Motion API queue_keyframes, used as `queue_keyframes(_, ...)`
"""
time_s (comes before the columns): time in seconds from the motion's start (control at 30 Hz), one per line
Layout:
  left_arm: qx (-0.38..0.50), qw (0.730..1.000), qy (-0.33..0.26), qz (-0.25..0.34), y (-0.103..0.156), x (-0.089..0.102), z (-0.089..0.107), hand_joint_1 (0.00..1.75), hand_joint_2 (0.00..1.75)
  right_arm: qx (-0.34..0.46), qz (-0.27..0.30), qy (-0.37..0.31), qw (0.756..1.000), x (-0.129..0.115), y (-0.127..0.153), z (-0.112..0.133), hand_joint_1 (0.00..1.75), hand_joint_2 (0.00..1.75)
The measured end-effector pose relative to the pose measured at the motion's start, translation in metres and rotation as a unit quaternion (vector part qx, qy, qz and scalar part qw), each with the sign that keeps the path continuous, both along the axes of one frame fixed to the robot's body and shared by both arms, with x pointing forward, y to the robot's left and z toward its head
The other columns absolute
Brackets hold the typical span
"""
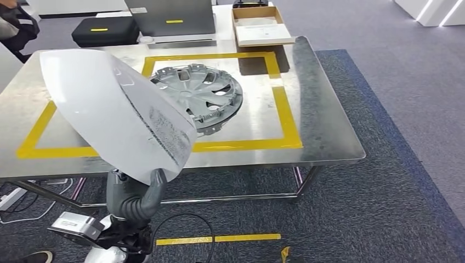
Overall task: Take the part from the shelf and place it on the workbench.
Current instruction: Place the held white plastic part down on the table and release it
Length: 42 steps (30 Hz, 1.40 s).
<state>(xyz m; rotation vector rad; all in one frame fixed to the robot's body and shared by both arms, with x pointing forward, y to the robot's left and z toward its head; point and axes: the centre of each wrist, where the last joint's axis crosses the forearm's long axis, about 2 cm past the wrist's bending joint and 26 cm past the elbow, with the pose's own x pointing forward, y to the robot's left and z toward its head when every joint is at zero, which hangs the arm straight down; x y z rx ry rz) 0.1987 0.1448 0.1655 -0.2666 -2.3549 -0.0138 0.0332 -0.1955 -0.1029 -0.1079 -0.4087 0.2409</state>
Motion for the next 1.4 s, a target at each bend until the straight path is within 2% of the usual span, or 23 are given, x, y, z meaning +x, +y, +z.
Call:
queue_keyframes(0.6, 0.007, 1.000, -0.006, 0.002, -0.001, 0.001, 0.001, 1.75, 1.75, 0.005, -0.004, -0.010, 1.000, 0.001, 0.000, 0.000, 0.00, 1.75)
queue_keyframes(0.9, 0.090, 0.993, -0.065, 0.043, 0.010, 0.012, 0.006, 1.75, 1.75, 0.013, -0.002, -0.012, 1.000, 0.001, 0.001, 0.000, 0.00, 1.75)
queue_keyframes(1.0, 0.149, 0.982, -0.089, 0.071, 0.022, 0.018, 0.008, 1.75, 1.75, 0.018, 0.001, -0.008, 1.000, 0.000, 0.001, 0.000, 0.00, 1.75)
queue_keyframes(1.23, 0.284, 0.936, -0.141, 0.153, 0.067, 0.044, 0.016, 1.75, 1.75, 0.036, 0.012, -0.007, 0.999, 0.000, 0.000, 0.000, 0.00, 1.75)
queue_keyframes(1.4, 0.377, 0.898, -0.159, 0.159, 0.112, 0.082, 0.038, 1.75, 1.75, 0.051, 0.037, -0.003, 0.998, 0.001, -0.007, -0.002, 0.00, 1.75)
